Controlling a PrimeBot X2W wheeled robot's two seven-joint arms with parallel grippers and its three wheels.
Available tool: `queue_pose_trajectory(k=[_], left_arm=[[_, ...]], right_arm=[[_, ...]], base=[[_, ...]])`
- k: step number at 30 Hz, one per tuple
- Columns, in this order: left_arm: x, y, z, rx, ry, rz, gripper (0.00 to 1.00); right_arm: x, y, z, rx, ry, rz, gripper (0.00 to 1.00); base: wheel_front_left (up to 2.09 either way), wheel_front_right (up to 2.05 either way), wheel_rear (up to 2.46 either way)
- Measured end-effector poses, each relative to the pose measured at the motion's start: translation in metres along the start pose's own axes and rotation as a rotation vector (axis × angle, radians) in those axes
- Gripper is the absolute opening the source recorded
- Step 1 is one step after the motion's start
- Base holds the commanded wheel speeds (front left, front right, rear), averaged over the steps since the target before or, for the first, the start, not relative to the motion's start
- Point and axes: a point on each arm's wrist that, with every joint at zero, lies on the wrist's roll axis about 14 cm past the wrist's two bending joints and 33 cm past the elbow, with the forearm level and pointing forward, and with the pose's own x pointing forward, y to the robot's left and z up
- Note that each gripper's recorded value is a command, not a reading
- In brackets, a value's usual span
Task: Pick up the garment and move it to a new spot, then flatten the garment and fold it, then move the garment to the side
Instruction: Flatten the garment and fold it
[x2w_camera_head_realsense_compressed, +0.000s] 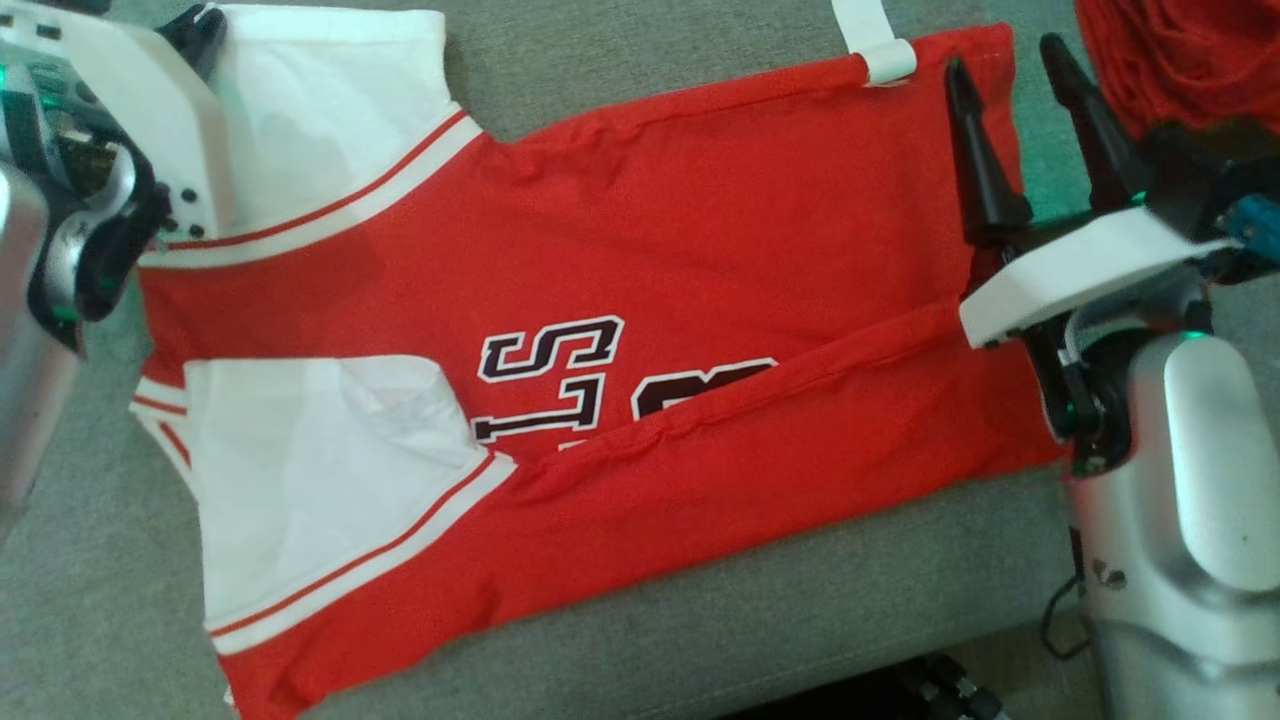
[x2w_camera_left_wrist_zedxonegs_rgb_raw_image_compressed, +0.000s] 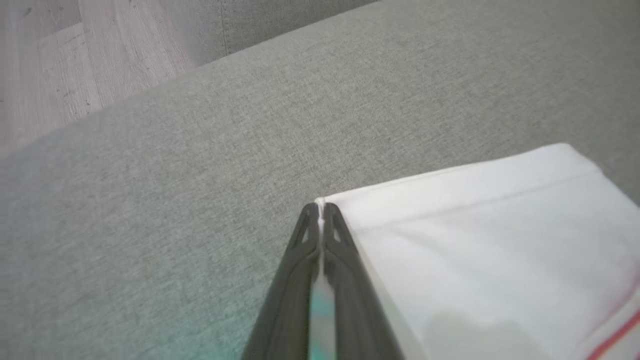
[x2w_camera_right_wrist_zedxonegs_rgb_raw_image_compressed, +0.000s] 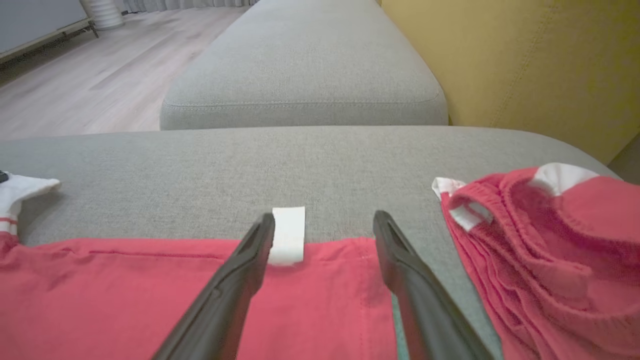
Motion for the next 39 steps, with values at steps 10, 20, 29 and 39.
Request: queue_pose_trajectory(k=[10, 20, 29, 39], left_arm=[[-0.026, -0.002, 0.032, 0.006, -0.200, 0.026, 0.00], [-0.069, -0.010, 0.062, 0.029, -0.368, 0.027, 0.00], [-0.081, -0.015, 0.056, 0.020, -0.389, 0.026, 0.00], [-0.094, -0.020, 0.057, 0.005, -0.419, 0.023, 0.00]], right_arm=[[0.017, -0.016, 0.000, -0.077, 0.085, -0.019, 1.00], [0.028, -0.031, -0.036, -0.133, 0.307, -0.023, 1.00], [0.039, -0.025, -0.042, -0.098, 0.350, 0.000, 0.34], [0.041, -0.023, -0.033, -0.108, 0.308, 0.007, 0.00]], base=[[0.00, 0.00, 0.00], [0.00, 0.00, 0.00], [0.00, 0.00, 0.00], [0.00, 0.00, 0.00]])
